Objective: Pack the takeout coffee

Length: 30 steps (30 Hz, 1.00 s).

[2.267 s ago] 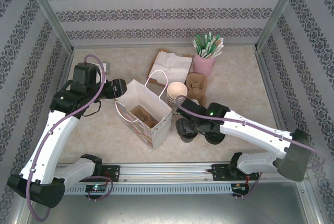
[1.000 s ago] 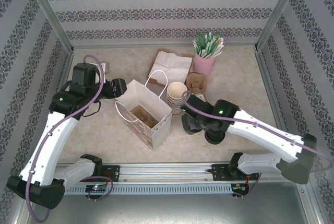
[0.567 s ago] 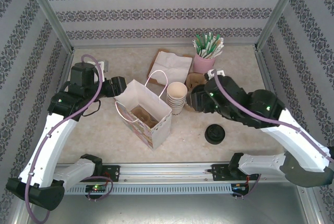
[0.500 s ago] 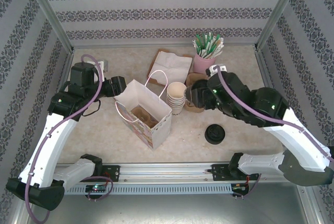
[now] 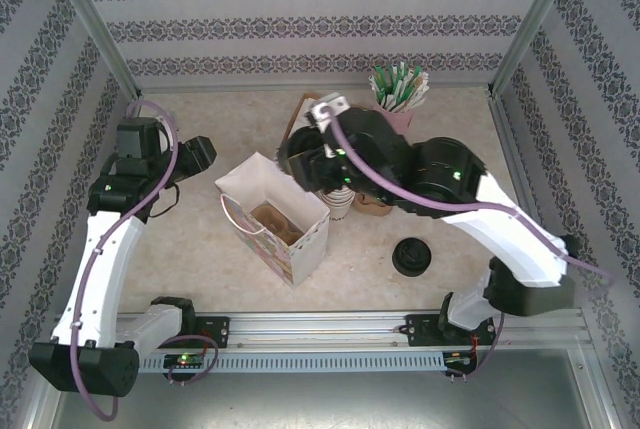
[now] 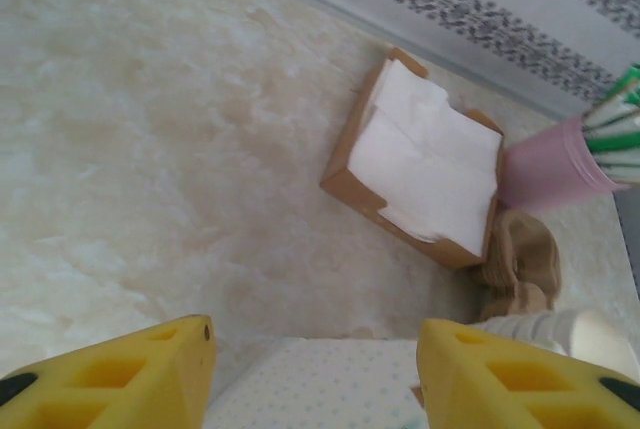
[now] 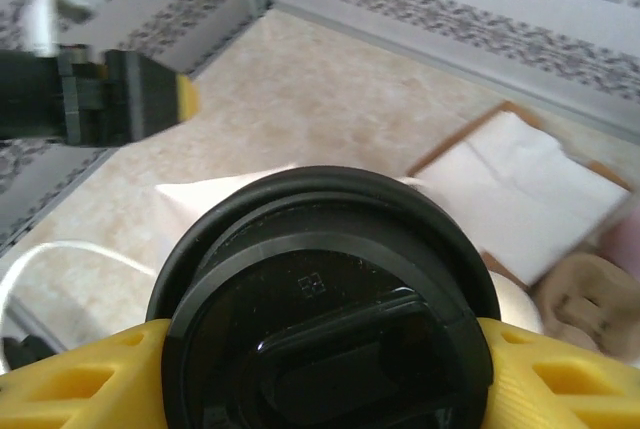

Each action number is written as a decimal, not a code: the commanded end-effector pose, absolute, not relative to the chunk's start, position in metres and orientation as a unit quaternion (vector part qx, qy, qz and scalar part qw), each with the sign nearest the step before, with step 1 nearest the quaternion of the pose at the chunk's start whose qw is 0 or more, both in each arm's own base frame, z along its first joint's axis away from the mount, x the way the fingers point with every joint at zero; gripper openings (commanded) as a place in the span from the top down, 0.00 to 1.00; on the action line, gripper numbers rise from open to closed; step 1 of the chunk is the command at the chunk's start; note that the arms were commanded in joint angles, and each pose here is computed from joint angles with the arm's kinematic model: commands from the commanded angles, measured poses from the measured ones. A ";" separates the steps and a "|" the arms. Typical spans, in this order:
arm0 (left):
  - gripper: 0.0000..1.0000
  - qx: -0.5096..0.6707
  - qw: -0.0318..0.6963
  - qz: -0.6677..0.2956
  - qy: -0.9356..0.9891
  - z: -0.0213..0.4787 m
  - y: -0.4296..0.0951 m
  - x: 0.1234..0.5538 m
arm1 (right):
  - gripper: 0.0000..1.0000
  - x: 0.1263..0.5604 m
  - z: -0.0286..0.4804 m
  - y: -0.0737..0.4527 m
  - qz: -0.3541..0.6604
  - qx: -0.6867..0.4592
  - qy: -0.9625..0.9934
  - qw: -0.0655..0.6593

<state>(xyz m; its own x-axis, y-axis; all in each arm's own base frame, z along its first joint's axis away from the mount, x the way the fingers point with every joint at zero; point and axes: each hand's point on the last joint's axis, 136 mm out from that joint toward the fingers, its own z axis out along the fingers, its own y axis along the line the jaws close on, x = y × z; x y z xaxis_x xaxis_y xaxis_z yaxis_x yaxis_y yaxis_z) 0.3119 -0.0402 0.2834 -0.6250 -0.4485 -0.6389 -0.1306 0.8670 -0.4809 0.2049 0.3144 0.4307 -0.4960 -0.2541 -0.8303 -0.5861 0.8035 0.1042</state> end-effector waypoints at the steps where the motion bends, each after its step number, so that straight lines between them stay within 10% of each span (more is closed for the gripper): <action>1: 0.44 -0.196 0.381 -0.199 0.881 0.257 -0.035 0.316 | 0.38 0.191 0.435 0.343 0.208 -0.300 0.828 0.425; 30: 0.45 -0.164 0.279 -0.314 0.893 0.189 -0.088 0.280 | 0.41 0.213 0.313 0.392 0.114 -0.372 0.885 0.257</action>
